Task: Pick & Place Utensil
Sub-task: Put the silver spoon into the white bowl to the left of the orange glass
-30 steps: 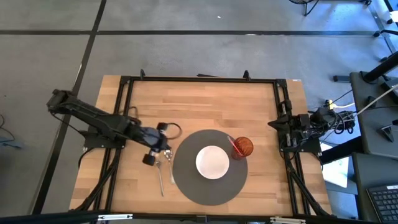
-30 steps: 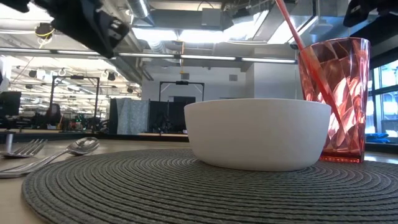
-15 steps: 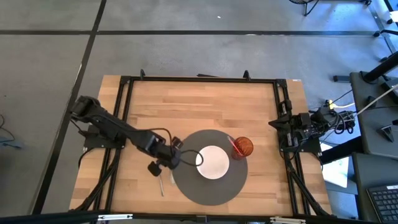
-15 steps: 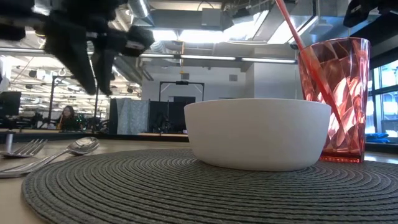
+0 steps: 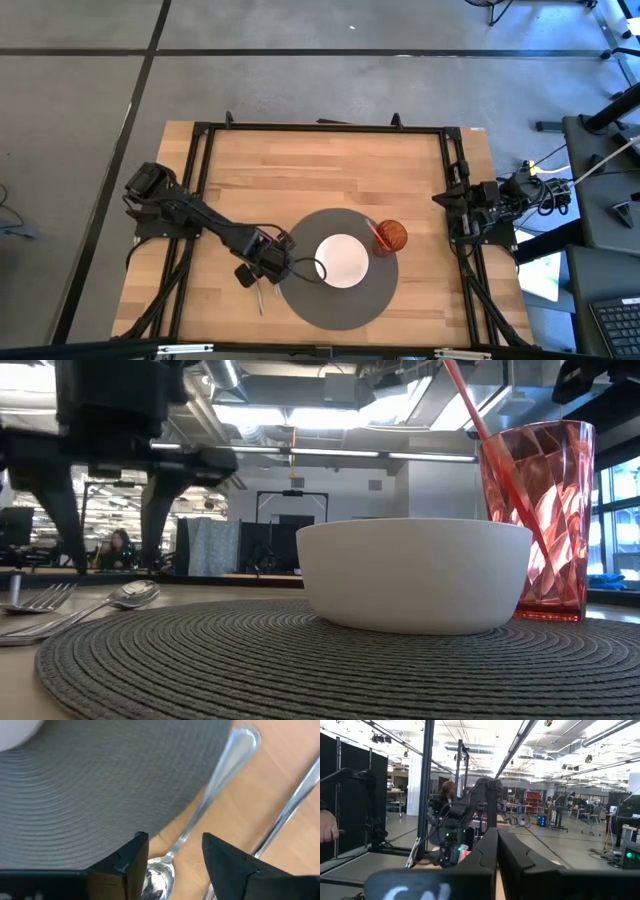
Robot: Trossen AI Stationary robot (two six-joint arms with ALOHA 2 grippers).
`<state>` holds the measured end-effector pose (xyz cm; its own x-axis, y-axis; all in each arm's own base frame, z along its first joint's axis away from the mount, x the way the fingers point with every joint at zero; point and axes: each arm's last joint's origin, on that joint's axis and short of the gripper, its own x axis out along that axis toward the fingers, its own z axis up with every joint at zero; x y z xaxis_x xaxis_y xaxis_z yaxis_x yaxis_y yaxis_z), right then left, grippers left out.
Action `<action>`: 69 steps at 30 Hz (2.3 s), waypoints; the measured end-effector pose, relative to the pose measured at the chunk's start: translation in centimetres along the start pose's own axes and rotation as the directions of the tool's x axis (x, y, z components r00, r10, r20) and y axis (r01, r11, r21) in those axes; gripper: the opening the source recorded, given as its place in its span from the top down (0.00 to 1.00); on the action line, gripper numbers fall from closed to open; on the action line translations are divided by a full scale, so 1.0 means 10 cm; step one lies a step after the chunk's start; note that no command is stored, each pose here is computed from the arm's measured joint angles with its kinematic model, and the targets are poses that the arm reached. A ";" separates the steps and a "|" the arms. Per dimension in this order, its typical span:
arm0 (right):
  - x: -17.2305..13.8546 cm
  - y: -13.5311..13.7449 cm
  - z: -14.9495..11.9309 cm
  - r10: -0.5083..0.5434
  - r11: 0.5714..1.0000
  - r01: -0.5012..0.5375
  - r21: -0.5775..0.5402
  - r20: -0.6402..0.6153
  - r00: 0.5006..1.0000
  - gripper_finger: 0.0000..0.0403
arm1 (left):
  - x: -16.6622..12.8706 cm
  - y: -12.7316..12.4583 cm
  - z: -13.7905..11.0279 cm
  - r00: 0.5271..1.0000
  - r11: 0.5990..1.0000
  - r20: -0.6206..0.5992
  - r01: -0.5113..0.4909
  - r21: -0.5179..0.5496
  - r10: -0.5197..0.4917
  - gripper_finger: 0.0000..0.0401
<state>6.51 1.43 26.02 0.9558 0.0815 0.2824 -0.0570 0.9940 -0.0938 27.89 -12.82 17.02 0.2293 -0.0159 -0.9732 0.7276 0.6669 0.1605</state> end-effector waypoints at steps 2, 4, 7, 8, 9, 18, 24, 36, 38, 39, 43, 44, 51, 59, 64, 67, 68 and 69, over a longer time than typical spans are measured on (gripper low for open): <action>0.00 0.00 0.00 0.000 1.000 0.000 0.000 0.000 1.000 0.98 | 0.03 -0.02 0.00 1.000 0.999 -0.020 0.007 0.038 -0.006 0.55; 0.00 0.00 0.00 0.000 1.000 0.000 0.000 0.000 1.000 0.98 | 0.07 -0.02 0.00 1.000 0.998 -0.029 0.009 0.066 -0.007 0.55; 0.00 0.00 0.00 -0.002 1.000 0.002 -0.002 0.000 1.000 0.98 | 0.12 -0.03 0.00 0.999 0.996 -0.050 0.015 0.087 -0.011 0.56; 0.00 0.00 0.00 -0.002 1.000 0.002 -0.002 0.000 1.000 0.98 | 0.14 -0.03 0.00 0.998 0.995 -0.055 0.018 0.094 -0.013 0.56; 0.00 0.00 0.00 -0.002 1.000 0.002 -0.003 0.000 1.000 0.98 | 0.17 -0.02 0.00 0.998 0.995 -0.063 0.023 0.100 -0.016 0.57; 0.00 0.00 0.00 -0.003 1.000 0.003 -0.003 0.000 1.000 0.98 | 0.36 -0.05 0.00 0.990 0.989 -0.115 0.097 0.110 -0.084 0.67; 0.00 0.00 0.00 -0.003 1.000 0.003 -0.007 0.000 1.000 0.98 | 0.31 -0.05 -0.01 0.991 0.992 -0.103 0.089 0.086 -0.080 0.83; 0.00 0.00 0.00 -0.004 1.000 0.004 -0.005 0.001 1.000 0.98 | 0.28 -0.05 -0.02 0.992 0.997 -0.109 0.063 0.045 -0.058 0.97; 0.00 0.00 0.00 -0.004 1.000 0.004 -0.004 0.005 1.000 0.98 | 0.24 -0.04 -0.04 0.993 0.999 -0.119 0.022 0.034 -0.018 0.98; 0.00 0.00 0.01 -0.004 1.000 0.004 -0.003 0.007 1.000 0.98 | 0.20 -0.03 -0.05 0.992 1.000 -0.122 0.010 0.022 -0.007 0.98; 0.00 0.00 0.01 -0.004 1.000 0.004 -0.002 0.007 1.000 0.98 | 0.02 -0.04 -0.12 0.988 0.999 -0.155 -0.028 -0.016 0.026 0.98; 0.00 0.00 0.01 -0.005 1.000 0.005 -0.002 0.007 1.000 0.98 | -0.03 -0.04 -0.15 0.986 0.999 -0.165 -0.029 -0.026 0.024 0.98; 0.00 0.00 0.01 -0.004 1.000 0.004 -0.002 0.008 1.000 0.98 | -0.34 -0.05 -0.28 0.977 0.986 -0.190 -0.119 -0.114 0.096 0.98; 0.00 0.00 0.01 -0.004 1.000 0.004 -0.002 0.008 1.000 0.98 | -0.70 -0.04 -0.41 0.962 0.941 -0.153 -0.257 -0.220 0.227 0.98; 0.00 0.00 0.01 -0.004 1.000 0.004 -0.002 0.007 1.000 0.98 | -0.87 0.04 -0.33 0.926 0.881 0.001 -0.359 -0.307 0.377 0.98; 0.00 0.00 0.01 -0.004 1.000 0.004 -0.002 0.008 1.000 0.98 | -0.94 0.16 -0.19 0.877 0.845 0.163 -0.360 -0.396 0.451 0.98; 0.00 0.00 0.01 -0.004 1.000 0.004 -0.002 0.007 1.000 0.98 | -0.95 0.21 -0.15 0.857 0.838 0.218 -0.351 -0.418 0.467 0.98; 0.00 0.00 0.01 -0.004 1.000 0.004 -0.002 0.007 1.000 0.98 | -0.97 0.27 -0.10 0.833 0.833 0.271 -0.341 -0.435 0.482 0.98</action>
<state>6.49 1.41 26.11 0.9540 0.0777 0.2897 -0.0524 0.9942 -0.0942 27.01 -10.17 26.69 0.7171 0.1063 -0.6888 0.2470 0.8854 0.3937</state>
